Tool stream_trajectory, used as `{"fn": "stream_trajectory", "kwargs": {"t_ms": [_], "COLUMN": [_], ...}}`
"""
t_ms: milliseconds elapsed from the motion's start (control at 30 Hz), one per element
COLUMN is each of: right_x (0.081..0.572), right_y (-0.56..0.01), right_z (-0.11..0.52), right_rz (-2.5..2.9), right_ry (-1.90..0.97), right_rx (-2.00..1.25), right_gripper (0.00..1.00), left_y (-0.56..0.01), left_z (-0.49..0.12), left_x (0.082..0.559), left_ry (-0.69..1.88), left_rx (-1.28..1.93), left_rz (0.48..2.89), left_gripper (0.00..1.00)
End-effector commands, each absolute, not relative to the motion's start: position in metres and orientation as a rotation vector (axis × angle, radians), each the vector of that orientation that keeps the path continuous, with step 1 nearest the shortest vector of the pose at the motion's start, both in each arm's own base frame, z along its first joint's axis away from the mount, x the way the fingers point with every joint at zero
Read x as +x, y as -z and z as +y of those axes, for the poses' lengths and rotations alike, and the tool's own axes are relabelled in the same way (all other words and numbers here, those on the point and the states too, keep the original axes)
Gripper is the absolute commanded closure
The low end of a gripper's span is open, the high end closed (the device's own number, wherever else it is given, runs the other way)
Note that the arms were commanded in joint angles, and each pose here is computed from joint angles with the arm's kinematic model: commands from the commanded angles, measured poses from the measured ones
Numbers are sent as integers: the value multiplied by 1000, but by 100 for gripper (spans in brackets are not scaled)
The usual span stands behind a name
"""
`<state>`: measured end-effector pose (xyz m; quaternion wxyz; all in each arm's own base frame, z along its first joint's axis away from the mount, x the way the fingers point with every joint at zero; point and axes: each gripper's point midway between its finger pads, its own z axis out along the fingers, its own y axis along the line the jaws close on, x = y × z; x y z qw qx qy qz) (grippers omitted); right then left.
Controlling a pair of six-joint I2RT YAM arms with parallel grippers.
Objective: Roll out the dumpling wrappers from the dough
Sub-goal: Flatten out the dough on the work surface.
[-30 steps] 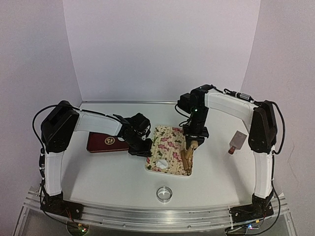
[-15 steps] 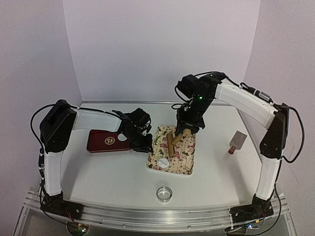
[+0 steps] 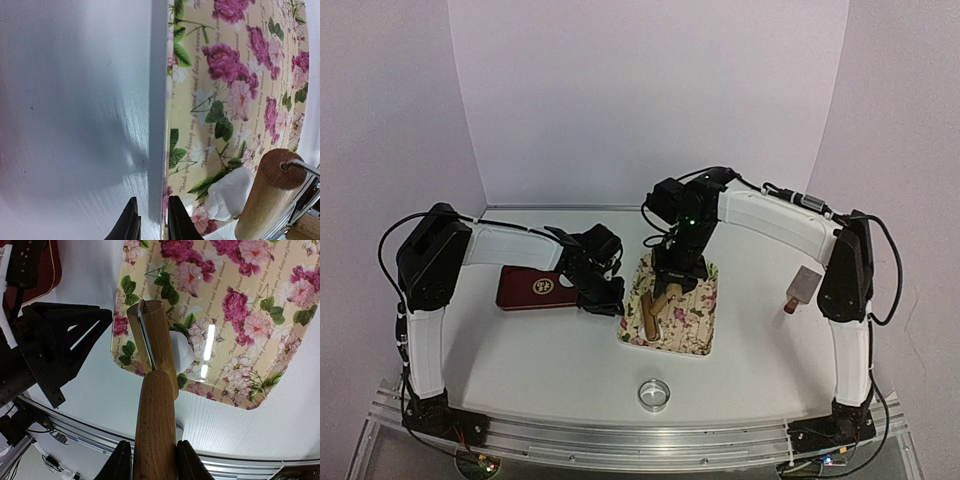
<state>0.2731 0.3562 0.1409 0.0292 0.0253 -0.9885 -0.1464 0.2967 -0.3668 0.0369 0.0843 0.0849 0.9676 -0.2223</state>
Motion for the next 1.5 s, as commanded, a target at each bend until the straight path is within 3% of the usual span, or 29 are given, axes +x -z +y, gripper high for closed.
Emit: {"fn": "stream_trajectory", "kwargs": {"t_ms": [0,367,1133,1467], "right_x": [280,278,278,275], "right_y": [-143,-115,-43,-13], "right_z": [359,356,345,324], "right_rz": [-3085,-3054,-3018,-2994], "right_ry": [460,382,122,-63], "right_rx": [74,66,122,145], "right_gripper": [100,100,100,100], "left_y": [-45,-31,-20,-42], "left_z": [-368,-366,-371,-369], "left_x": [299,295,286,295], "left_ry": [683,666,706,682], "left_rx": [244,252,288,249], "left_rz": [2868,2898,2916,2855], "left_gripper": [85,100,100,100]}}
